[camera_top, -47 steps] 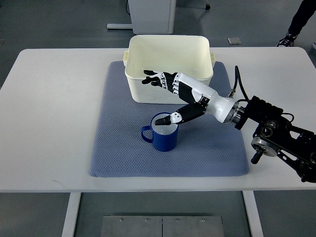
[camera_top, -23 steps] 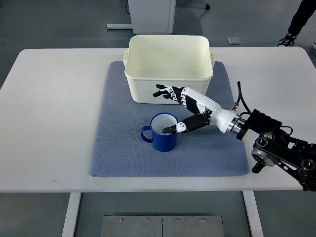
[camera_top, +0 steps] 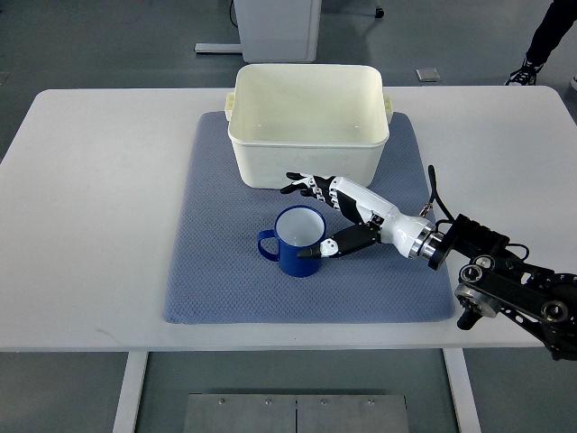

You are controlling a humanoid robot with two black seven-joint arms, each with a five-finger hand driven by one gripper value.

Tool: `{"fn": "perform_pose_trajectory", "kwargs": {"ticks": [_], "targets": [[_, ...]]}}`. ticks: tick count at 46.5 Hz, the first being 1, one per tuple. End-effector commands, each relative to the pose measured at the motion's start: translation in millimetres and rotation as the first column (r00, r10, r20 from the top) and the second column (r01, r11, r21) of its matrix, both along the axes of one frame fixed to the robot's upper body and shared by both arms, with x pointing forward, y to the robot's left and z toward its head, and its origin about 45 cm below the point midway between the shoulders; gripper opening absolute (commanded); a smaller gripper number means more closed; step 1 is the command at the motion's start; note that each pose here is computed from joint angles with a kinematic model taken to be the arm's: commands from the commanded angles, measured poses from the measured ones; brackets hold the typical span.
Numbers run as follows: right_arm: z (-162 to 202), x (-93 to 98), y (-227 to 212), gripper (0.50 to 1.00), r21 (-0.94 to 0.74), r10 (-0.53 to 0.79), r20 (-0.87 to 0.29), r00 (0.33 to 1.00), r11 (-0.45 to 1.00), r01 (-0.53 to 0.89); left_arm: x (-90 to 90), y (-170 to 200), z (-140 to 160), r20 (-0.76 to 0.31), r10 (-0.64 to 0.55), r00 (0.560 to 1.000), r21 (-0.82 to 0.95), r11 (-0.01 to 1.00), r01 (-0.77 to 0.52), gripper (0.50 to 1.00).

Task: Place cup in box with right hand
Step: 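Wrap the right hand fingers around the blue mug's body, then lift the blue mug with the right hand up over the tub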

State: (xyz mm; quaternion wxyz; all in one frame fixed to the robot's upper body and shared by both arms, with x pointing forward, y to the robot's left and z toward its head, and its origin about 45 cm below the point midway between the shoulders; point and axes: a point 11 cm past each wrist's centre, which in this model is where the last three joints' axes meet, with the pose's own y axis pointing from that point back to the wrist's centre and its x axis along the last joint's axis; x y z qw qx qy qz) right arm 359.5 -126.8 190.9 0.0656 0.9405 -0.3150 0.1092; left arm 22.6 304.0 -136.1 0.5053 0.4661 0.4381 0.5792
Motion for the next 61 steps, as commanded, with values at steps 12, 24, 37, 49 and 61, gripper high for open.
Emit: {"fn": "perform_pose_trajectory", "kwargs": {"ticks": [12, 24, 37, 49, 61], "targets": [[-12, -3.7, 2, 0.995, -0.026, -0.014, -0.02, 1.0, 1.0, 0.014, 0.1, -1, 0, 0.0, 0.0, 1.0, -0.002, 1.0, 0.0, 1.0], [-24, -4.7, 5, 0.995, -0.051, -0.039, -0.05, 0.998, 0.998, 0.036, 0.0, 0, 0, 0.0, 0.0, 1.0, 0.0, 1.0, 0.0, 1.0], [-36, -3.4, -2, 0.993, -0.074, -0.064, -0.066, 0.996, 0.995, 0.059, 0.0, 0, 0, 0.0, -0.001, 1.0, 0.0, 1.0, 0.001, 1.0], [-39, -5.1, 1, 0.906, -0.071, -0.057, -0.07, 0.996, 0.996, 0.052, 0.0, 0, 0, 0.0, 0.0, 1.0, 0.0, 1.0, 0.0, 1.0], [-36, -6.0, 4, 0.537, -0.059, -0.045, -0.062, 0.997, 0.997, 0.041, 0.0, 0, 0, 0.0, 0.0, 1.0, 0.0, 1.0, 0.0, 1.0]]}}
